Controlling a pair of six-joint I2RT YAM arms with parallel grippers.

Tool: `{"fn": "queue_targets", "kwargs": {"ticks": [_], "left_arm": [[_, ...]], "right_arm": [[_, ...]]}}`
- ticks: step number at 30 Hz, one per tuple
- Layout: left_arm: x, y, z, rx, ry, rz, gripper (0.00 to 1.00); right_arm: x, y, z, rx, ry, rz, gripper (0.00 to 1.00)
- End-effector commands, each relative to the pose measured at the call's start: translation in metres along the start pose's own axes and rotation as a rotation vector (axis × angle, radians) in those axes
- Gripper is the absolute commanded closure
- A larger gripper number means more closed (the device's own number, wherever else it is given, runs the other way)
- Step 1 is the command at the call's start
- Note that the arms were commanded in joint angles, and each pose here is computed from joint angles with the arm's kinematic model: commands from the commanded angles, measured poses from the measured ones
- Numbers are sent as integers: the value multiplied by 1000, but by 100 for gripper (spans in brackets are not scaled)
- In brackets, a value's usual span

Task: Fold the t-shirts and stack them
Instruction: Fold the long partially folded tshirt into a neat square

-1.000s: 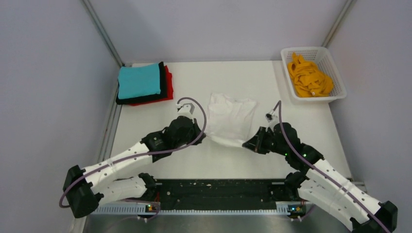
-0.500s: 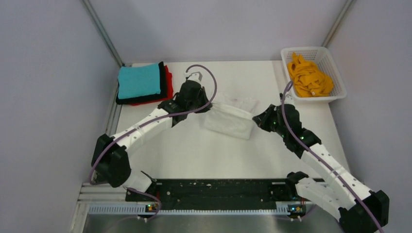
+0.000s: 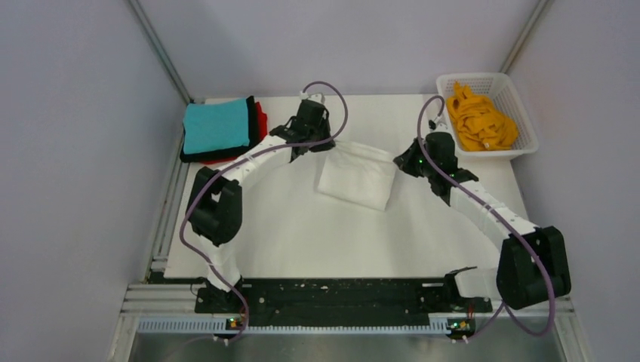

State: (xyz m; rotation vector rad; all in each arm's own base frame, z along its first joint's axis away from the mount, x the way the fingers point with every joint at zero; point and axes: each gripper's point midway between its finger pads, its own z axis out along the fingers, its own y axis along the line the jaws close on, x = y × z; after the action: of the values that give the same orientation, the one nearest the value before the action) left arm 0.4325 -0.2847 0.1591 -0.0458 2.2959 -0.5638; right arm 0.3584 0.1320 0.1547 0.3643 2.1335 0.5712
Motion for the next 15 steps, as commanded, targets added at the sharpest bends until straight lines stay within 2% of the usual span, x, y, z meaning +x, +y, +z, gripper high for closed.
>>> {"fn": "queue_targets", "kwargs": {"ticks": [1, 5, 12, 13, 15], "left_arm": [[-44, 36, 15, -121, -93, -7, 100], [-41, 46, 35, -116, -57, -31, 100], [-26, 48, 68, -67, 22, -63, 100], [-26, 46, 71, -54, 29, -67, 95], [-30, 47, 74, -61, 33, -75, 71]], "right_arm": [[-43, -9, 20, 29, -116, -33, 100], [-35, -16, 45, 25, -62, -24, 100], [-32, -33, 74, 68, -56, 26, 100], [-32, -34, 78, 75, -55, 30, 99], [-35, -36, 83, 83, -57, 25, 85]]}}
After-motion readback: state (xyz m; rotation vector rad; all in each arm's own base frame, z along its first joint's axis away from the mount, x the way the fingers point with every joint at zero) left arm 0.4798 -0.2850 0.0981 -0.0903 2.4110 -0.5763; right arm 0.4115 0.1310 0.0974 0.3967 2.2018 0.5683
